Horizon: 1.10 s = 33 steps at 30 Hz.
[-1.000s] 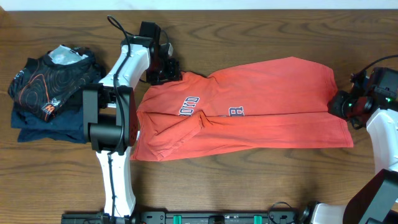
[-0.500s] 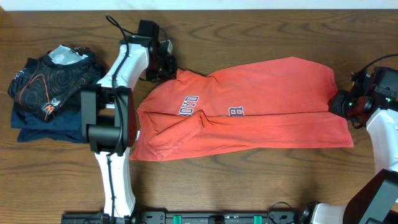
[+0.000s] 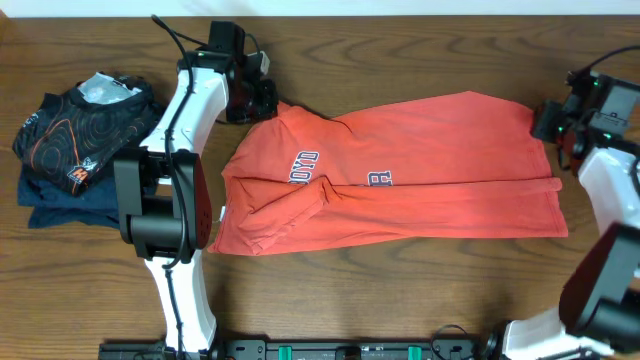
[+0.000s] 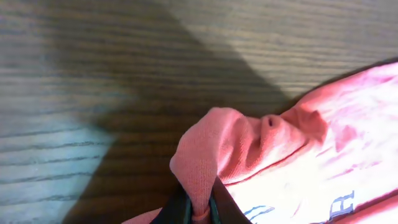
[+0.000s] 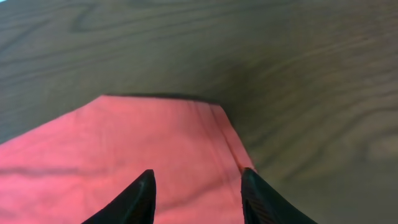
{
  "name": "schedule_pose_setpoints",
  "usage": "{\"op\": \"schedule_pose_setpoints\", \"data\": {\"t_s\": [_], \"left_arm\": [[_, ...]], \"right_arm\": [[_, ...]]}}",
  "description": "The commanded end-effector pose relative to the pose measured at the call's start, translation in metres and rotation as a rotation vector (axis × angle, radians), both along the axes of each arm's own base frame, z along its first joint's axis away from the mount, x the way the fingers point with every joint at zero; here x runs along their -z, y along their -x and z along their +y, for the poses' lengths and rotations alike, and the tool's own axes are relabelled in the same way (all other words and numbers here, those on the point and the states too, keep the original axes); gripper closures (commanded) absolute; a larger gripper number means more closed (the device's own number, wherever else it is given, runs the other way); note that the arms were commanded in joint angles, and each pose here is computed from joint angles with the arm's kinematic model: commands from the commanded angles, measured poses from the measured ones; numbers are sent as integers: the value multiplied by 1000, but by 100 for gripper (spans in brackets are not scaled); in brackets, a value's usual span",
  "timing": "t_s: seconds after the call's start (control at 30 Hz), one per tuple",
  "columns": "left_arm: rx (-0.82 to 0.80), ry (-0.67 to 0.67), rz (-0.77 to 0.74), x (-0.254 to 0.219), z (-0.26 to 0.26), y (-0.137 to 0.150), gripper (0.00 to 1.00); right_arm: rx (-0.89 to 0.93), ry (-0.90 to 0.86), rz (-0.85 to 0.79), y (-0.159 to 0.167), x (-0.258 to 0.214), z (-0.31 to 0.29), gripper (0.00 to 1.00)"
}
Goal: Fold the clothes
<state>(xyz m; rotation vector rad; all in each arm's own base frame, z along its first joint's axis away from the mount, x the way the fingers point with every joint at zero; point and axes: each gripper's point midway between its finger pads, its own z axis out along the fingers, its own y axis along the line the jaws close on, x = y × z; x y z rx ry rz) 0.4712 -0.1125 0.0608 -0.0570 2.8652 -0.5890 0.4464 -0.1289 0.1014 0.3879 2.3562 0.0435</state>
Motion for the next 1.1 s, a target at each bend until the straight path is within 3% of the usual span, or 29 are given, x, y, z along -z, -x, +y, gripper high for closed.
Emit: {"op": "schedule_pose_setpoints", "data": {"t_s": [0.0,0.2,0.37,0.77,0.83,0.97,1.07], "left_arm": [[-3,9,15,1,0,5,91],[-3,7,33,3,1,10,91],[-3,6,41,4,1,11,91],[1,-20,42,6,0,13,91],[1,-19,42,6,0,13,91],[1,-20,42,6,0,13,90],[1,-20,46,6,0,13,91]], "right_arm": [[10,-23,36,-11,35,2,56],[-17,-91,-23,-38,72,8,50],[-25,-114,-99,-55,75,10,48],[-31,-123,-91,-60,99,15,48],[-38,-126,-89,-61,100,18,58],[-33,-134,-89,-63,96,17,96],[-19,-137,-72,-65,92,10,99]]}}
